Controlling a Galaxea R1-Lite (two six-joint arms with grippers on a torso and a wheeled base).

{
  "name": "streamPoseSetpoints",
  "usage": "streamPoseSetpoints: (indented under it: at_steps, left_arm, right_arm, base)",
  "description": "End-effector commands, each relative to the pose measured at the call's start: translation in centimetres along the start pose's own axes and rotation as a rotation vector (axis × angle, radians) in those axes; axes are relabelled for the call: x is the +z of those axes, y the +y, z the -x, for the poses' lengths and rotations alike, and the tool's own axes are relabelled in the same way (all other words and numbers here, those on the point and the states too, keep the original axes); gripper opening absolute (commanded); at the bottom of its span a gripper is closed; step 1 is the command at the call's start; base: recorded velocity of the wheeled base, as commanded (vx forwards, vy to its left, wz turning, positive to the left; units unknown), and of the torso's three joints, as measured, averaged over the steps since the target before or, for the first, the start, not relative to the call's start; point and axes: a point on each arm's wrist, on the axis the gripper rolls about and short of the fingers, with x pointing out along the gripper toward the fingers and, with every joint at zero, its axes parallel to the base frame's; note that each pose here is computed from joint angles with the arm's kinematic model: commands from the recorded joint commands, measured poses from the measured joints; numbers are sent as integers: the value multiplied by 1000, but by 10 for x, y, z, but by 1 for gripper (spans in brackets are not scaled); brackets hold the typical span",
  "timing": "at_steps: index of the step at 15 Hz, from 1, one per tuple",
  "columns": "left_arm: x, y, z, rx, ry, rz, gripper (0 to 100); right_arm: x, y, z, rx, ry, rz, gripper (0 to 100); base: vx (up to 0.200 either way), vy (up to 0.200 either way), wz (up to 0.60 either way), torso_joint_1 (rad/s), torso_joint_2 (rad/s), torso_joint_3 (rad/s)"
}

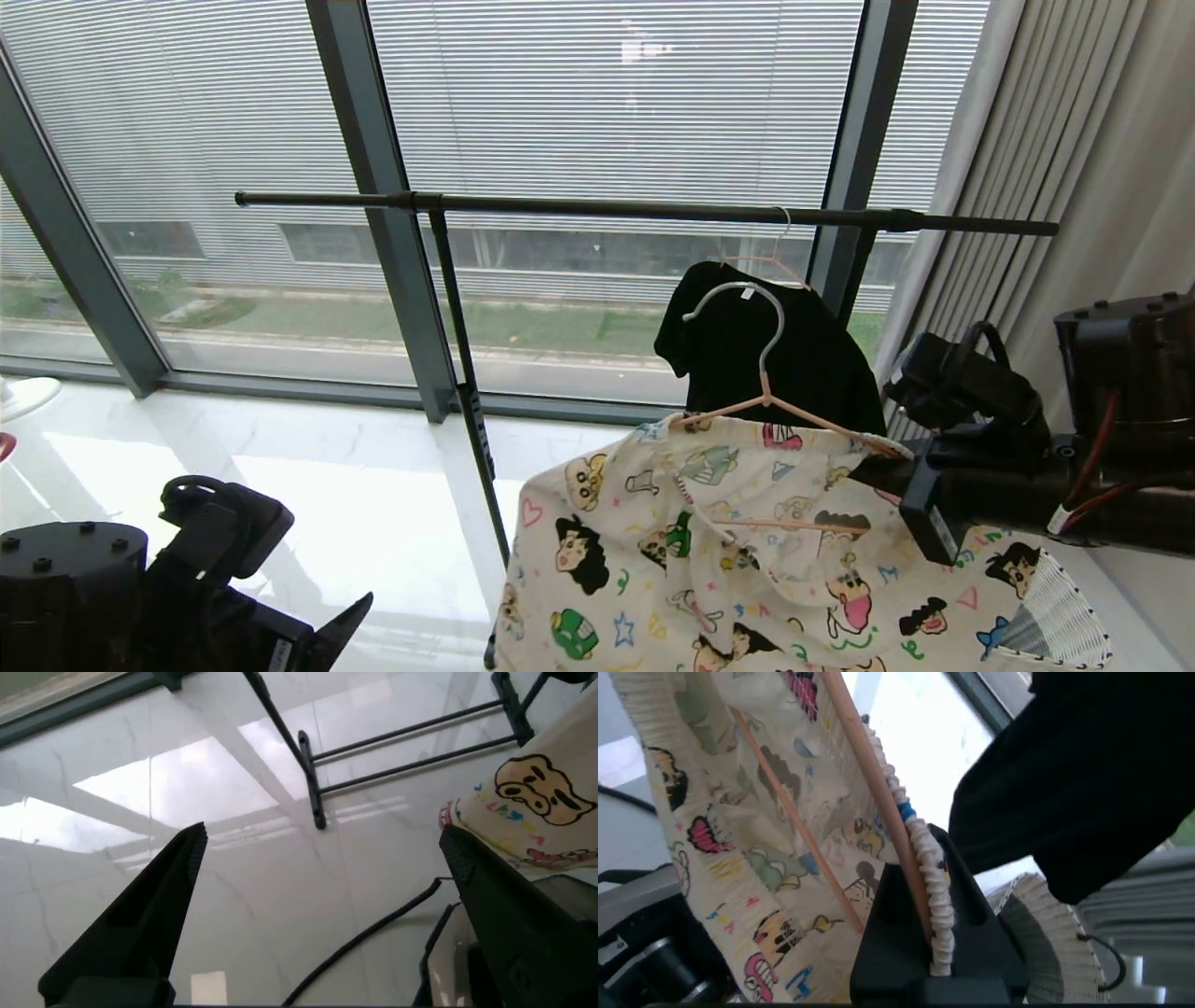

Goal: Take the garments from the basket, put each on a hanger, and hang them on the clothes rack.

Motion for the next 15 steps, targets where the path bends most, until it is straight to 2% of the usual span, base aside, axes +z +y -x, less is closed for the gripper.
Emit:
streamPoseSetpoints:
  at_steps: [1,4,6,10,15]
  left_arm:
    - [3,4,9,41,-47,16,100]
    - [9,10,11,188,-45,33,100]
    - [14,11,12,212,-59,41,100]
    - [22,13,11,218,-82,47,100]
    - [23,14,12,219,-86,48,100]
  right_arm:
    - [-10,-2,-15,-41,76,-55,0]
    - [-14,-2,-32,-152,124,-228,0]
    - [-17,-2,-42,-235,141,-295,0]
    - [-15,3,-47,-262,130,-305,0]
    - [-14,6,-48,-251,125,-300,0]
  base:
    - [0,0,0,0,0,0]
    - [0,0,0,0,0,0]
    - [0,0,0,0,0,0]
    - [0,0,0,0,0,0]
    - [0,200,0,3,1,-2]
